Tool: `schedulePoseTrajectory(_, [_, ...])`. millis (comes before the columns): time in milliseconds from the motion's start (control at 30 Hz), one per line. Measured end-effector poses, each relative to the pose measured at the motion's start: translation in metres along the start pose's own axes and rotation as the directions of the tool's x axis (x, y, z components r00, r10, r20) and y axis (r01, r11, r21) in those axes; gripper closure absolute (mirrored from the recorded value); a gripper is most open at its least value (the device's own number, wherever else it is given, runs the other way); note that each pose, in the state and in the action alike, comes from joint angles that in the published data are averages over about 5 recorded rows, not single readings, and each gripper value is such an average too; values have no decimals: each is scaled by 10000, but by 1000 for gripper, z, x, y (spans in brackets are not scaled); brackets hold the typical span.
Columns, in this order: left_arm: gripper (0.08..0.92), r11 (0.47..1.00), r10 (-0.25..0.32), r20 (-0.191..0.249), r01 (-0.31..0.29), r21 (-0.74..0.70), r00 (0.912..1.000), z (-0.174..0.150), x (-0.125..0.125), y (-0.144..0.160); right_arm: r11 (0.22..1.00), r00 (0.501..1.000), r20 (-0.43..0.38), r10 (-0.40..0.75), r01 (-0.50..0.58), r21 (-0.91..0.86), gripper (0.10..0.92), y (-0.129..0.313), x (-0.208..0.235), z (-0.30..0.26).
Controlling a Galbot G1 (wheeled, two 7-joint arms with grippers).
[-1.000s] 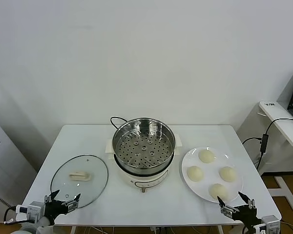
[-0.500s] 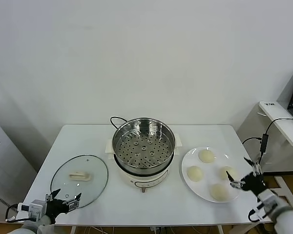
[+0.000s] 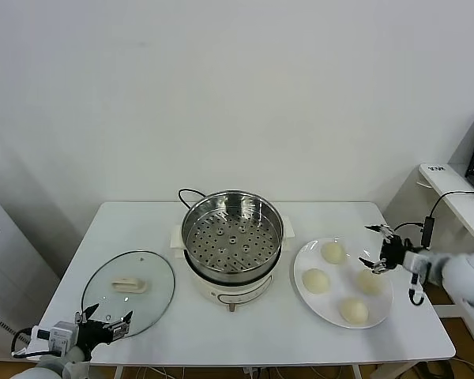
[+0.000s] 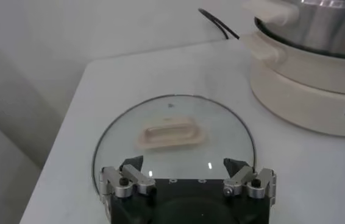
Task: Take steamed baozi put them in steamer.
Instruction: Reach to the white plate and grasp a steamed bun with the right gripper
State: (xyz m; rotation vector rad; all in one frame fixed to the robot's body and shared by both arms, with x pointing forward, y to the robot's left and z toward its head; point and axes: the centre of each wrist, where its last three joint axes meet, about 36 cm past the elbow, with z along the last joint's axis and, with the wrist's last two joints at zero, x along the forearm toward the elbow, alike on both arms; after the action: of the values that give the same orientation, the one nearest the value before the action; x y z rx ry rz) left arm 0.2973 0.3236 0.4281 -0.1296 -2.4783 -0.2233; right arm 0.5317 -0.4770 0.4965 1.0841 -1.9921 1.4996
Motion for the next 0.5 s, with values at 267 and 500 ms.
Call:
schedulePoseTrajectory(267, [177,10000,-37,-71,37,-14,10000,0,-1,0,9768,9773,-357,-2086,2100,423,200,-57,-33,-3])
schedulePoseTrajectory(500, [177,9999,-121,-92,121,-17,9999,1,-1,2,9432,9441,-583,-3245,3277,553,200,-82,-72,-15])
